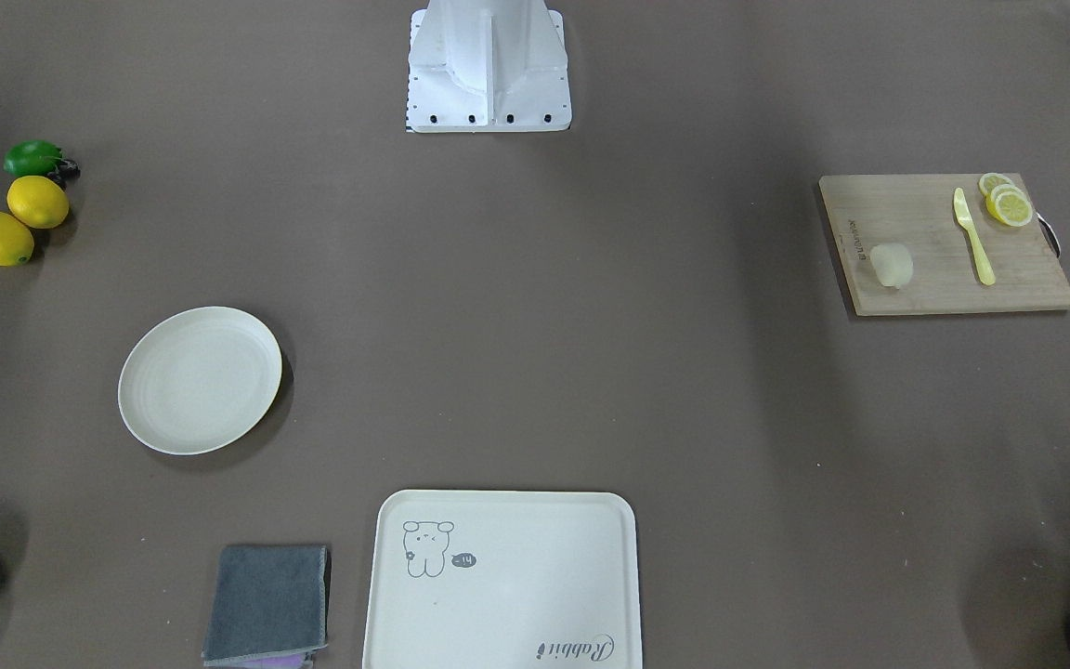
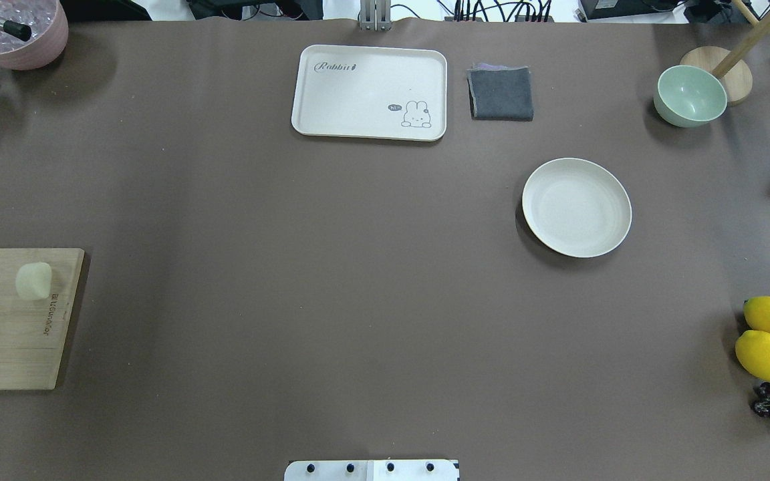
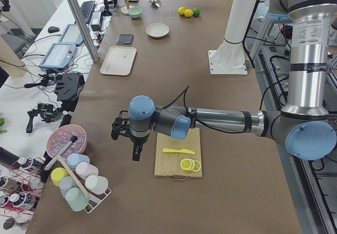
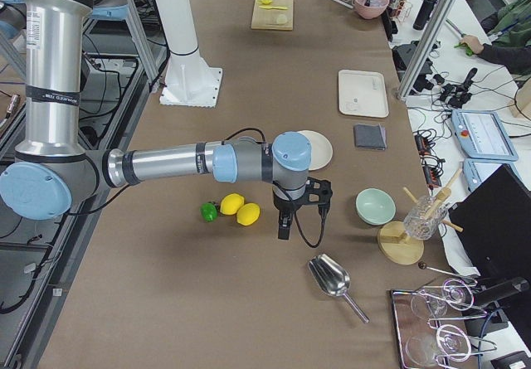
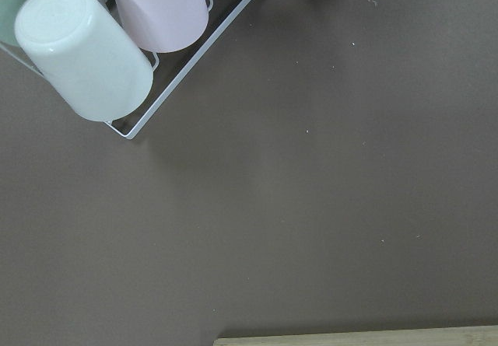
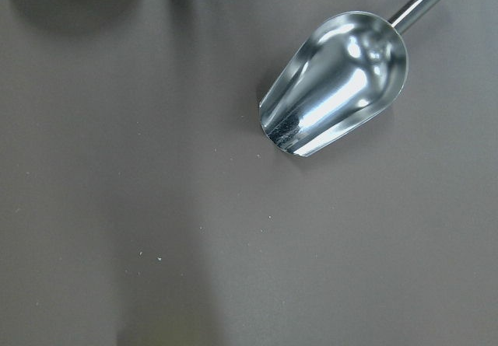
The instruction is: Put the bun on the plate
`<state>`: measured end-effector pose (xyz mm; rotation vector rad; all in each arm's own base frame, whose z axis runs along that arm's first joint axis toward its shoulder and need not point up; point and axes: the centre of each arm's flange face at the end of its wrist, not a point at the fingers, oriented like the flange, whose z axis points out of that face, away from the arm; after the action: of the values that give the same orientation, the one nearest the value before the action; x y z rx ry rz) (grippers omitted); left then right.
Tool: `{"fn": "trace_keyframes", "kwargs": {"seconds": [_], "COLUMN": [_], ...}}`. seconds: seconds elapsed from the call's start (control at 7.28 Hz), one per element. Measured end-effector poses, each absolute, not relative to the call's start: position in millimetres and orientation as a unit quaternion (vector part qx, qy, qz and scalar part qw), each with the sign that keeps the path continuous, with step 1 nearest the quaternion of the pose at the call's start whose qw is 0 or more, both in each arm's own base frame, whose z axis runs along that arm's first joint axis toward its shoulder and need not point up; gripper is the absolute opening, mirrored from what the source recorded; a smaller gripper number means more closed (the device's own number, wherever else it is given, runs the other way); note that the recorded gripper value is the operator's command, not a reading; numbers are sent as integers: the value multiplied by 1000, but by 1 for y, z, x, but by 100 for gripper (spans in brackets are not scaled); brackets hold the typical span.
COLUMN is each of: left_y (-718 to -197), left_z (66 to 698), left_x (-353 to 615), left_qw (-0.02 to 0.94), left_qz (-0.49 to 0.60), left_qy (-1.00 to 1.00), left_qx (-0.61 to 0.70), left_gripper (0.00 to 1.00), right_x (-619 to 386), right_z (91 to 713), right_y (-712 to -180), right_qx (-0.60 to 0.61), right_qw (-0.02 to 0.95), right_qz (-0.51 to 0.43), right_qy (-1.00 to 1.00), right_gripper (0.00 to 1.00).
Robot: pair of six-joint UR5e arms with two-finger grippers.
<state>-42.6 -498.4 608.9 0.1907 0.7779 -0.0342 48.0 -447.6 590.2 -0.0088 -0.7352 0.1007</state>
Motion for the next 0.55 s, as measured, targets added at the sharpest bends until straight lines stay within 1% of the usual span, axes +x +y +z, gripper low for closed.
{"fn": "trace_keyframes", "kwargs": {"seconds": [0.55], "left_y": [-502], "left_z": [606], "left_x": [-42], "left_qw": [920], "left_qz": [-19], "left_qy": [380], "left_qx": [93], "left_gripper": [98], "right_x": [48], "right_z": [590], "right_y": [-449], "right_qx": [-5], "right_qw": [932], "right_qz": [49], "right_qy": [-360], "right_gripper": [100]}}
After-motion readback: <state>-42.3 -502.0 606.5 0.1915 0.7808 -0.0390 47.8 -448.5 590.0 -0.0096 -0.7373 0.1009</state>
